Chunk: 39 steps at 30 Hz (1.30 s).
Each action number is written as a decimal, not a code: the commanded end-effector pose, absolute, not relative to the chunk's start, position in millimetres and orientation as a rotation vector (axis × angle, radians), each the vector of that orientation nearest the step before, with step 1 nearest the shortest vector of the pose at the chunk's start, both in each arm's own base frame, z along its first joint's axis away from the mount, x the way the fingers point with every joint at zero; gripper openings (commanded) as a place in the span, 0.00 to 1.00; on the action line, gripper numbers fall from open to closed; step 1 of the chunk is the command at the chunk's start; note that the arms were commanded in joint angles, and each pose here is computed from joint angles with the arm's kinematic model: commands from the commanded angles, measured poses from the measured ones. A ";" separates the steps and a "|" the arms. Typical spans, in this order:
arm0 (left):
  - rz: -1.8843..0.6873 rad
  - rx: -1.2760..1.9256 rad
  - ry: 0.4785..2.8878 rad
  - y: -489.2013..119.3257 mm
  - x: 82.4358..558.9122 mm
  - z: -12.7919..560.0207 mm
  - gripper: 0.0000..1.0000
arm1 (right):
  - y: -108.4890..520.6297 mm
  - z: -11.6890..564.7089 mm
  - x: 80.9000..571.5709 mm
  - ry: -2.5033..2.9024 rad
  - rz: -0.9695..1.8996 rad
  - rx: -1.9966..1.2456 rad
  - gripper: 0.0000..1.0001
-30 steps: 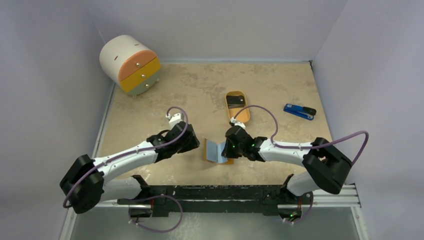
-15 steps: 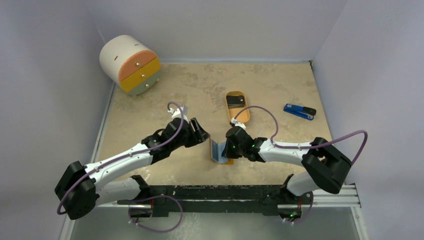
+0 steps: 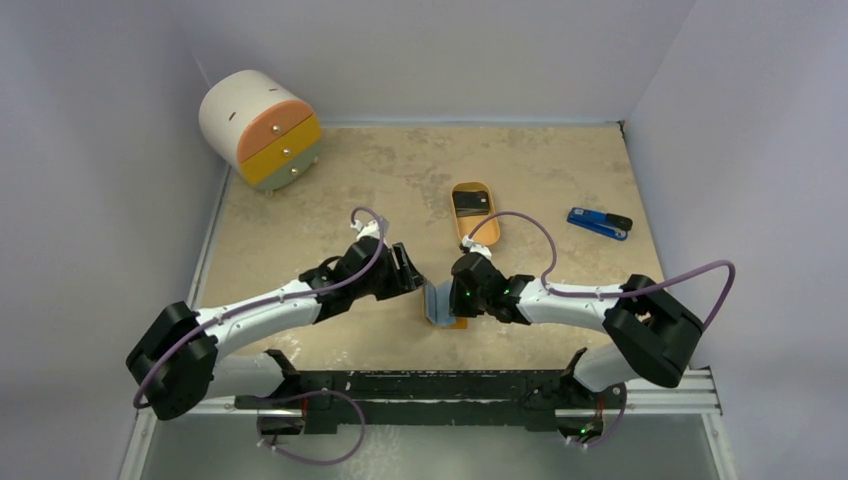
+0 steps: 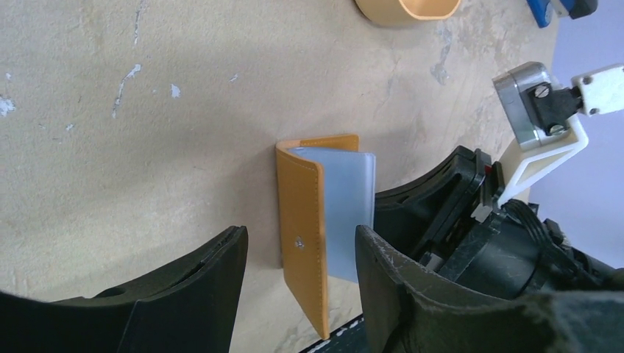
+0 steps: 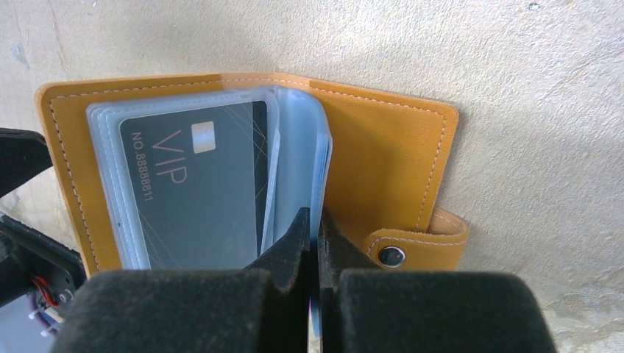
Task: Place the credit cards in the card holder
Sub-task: Open the card holder at the center of the board.
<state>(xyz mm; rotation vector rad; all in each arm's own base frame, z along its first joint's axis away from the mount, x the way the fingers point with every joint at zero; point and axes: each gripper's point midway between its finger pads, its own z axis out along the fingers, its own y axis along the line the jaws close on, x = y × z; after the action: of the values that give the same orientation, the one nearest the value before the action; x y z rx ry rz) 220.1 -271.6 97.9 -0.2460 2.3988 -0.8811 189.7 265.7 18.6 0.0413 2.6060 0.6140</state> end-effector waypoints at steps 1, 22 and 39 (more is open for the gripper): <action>-0.863 -0.192 2.320 -270.9 230.9 121.7 0.55 | 264.9 21.3 192.6 2.597 0.603 0.044 0.00; -1.384 -0.236 2.139 -337.1 216.8 168.5 0.43 | 265.8 27.8 197.5 2.582 0.588 0.036 0.00; -0.880 -0.202 2.421 -296.6 213.9 65.6 0.27 | 264.0 33.8 196.9 2.574 0.591 0.034 0.00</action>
<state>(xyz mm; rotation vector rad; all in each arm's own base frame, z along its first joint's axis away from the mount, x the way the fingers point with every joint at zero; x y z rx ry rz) 214.8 -320.7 94.3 -0.2405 2.3443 -1.1066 190.5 266.2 21.1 0.0362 2.6038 0.6133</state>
